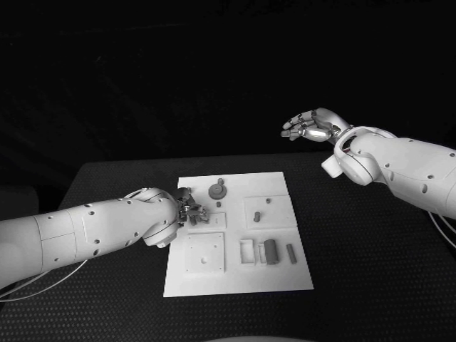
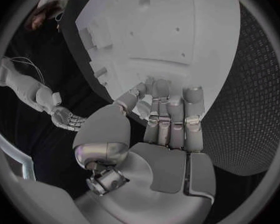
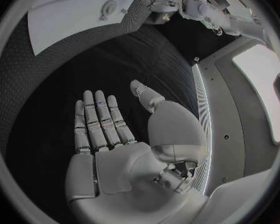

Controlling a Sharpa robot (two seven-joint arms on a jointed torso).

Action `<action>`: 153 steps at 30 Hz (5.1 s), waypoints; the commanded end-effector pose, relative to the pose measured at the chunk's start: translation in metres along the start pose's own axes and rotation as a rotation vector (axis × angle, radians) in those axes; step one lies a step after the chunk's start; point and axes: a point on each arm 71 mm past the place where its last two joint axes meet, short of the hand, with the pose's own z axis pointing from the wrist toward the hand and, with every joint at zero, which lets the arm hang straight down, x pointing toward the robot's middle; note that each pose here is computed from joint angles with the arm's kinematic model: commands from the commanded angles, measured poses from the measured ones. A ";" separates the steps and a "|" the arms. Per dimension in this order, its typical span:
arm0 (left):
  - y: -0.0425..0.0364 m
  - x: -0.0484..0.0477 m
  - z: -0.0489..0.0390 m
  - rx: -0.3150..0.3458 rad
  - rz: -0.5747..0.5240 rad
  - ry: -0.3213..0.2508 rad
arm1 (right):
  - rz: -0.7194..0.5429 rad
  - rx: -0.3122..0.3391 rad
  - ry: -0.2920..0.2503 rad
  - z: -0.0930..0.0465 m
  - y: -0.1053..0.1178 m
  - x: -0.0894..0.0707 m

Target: Assemble the parts on the task board

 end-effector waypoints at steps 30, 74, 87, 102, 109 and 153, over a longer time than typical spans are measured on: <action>-0.0013 0.0035 0.0019 0.003 -0.041 0.034 | -0.002 -0.014 0.034 0.002 0.004 0.008; 0.0005 0.0014 0.0055 0.004 0.004 0.046 | 0.002 -0.012 0.046 0.002 0.004 0.012; -0.0031 0.0021 0.0061 0.004 0.034 0.031 | 0.004 -0.015 0.053 0.001 0.005 0.014; -0.0087 0.0034 0.0068 0.010 0.056 0.017 | 0.005 -0.013 0.057 0.001 0.005 0.014; -0.0099 0.0051 0.0072 0.010 0.067 0.034 | 0.006 -0.012 0.061 0.002 0.005 0.015; -0.0167 0.0086 0.0088 0.028 0.127 0.055 | 0.009 -0.008 0.070 0.003 0.004 0.018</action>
